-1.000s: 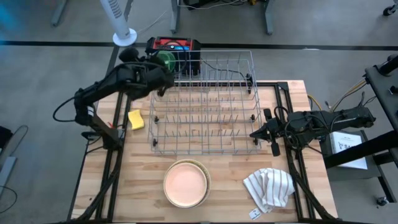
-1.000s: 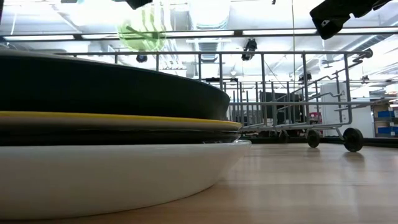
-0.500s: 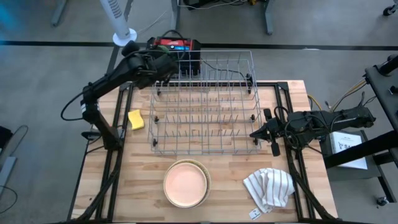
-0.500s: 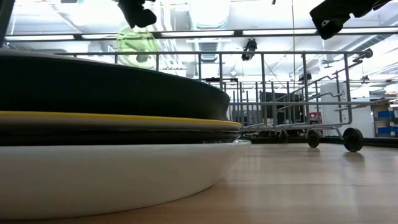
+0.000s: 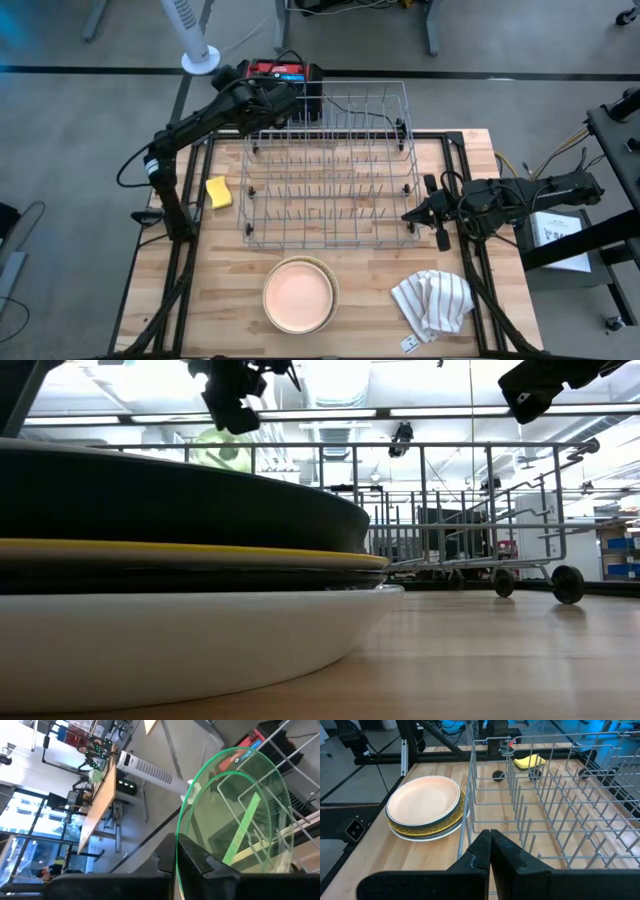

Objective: Sort dishes
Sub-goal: Put the green transparent plate into the dish rack

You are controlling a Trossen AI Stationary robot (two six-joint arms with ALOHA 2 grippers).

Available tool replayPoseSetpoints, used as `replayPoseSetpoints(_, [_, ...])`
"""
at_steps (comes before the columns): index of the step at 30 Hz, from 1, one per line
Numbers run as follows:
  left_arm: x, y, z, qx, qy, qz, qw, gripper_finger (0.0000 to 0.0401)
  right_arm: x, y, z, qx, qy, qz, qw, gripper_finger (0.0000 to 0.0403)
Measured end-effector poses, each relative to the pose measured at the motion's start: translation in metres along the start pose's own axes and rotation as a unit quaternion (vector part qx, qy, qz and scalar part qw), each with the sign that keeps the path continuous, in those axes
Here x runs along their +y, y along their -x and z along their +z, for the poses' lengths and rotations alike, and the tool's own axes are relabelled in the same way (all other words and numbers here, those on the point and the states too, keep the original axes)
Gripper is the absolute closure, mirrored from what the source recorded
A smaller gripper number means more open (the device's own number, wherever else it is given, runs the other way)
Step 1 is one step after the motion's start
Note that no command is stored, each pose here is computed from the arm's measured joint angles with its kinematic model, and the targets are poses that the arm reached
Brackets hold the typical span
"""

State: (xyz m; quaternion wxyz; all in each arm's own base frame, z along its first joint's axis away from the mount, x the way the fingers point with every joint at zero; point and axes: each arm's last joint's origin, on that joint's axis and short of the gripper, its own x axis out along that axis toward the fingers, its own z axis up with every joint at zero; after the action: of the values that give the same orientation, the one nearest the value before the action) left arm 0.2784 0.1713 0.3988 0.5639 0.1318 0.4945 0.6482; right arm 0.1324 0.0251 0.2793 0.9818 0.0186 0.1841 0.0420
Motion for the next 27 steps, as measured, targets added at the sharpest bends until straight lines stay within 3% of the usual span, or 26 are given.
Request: replayPoseSetpoints(27, [-0.042, -0.027, 0.010, 0.039, -0.033, 0.001, 0.999, 0.0401, 0.000, 0.000, -0.001, 0.004, -0.002, 0.000, 1.000, 0.0403])
